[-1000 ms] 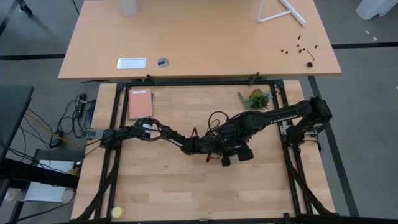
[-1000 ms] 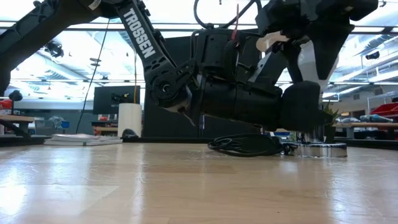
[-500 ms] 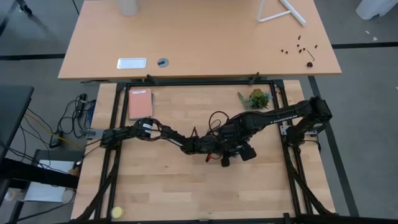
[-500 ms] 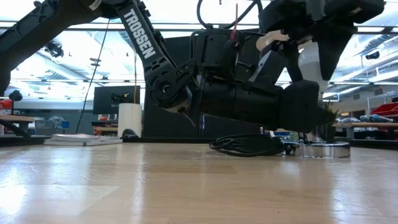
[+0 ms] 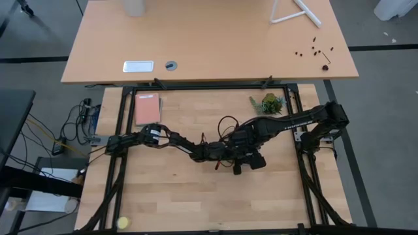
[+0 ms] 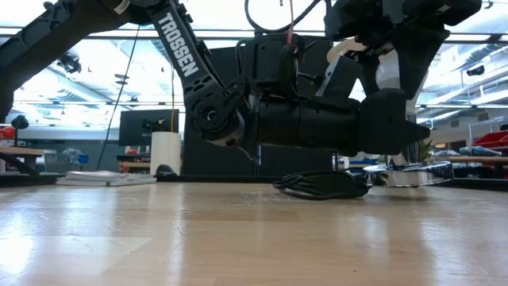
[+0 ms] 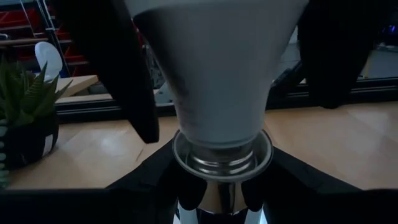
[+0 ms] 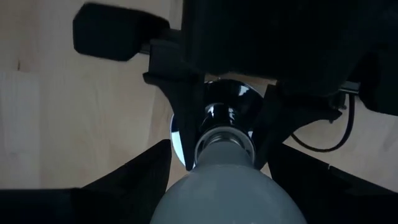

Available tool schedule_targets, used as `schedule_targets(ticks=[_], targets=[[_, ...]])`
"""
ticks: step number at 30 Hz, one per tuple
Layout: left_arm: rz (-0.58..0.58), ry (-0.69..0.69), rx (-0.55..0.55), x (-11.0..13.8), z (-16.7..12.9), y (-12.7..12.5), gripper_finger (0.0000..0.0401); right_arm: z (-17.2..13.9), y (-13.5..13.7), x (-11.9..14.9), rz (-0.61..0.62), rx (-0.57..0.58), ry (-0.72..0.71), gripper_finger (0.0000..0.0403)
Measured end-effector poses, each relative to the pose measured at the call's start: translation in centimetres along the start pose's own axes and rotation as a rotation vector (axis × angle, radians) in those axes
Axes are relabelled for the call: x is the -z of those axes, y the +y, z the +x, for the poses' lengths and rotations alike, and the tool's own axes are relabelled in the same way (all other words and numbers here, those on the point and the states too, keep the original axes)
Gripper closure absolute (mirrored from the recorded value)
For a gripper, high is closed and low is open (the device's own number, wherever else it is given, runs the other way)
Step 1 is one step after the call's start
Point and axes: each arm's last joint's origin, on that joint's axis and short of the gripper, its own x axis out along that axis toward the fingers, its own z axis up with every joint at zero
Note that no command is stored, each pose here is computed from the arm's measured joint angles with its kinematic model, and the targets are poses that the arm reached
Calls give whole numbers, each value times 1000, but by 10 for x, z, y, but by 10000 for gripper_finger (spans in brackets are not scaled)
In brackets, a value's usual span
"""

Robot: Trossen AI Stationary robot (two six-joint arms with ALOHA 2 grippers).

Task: Screw lightbulb
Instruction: Insert the lightbulb into the lamp

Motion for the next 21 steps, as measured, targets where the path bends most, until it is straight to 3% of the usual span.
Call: schedule_targets(ticks=[7,21], targets=[[-3,-9,-2,-1,0,0,215,-1,1,-10,19,-7,-102,135],[-14,-5,-8,-1,0,0,215,0,1,-8,70,17,-79,135]])
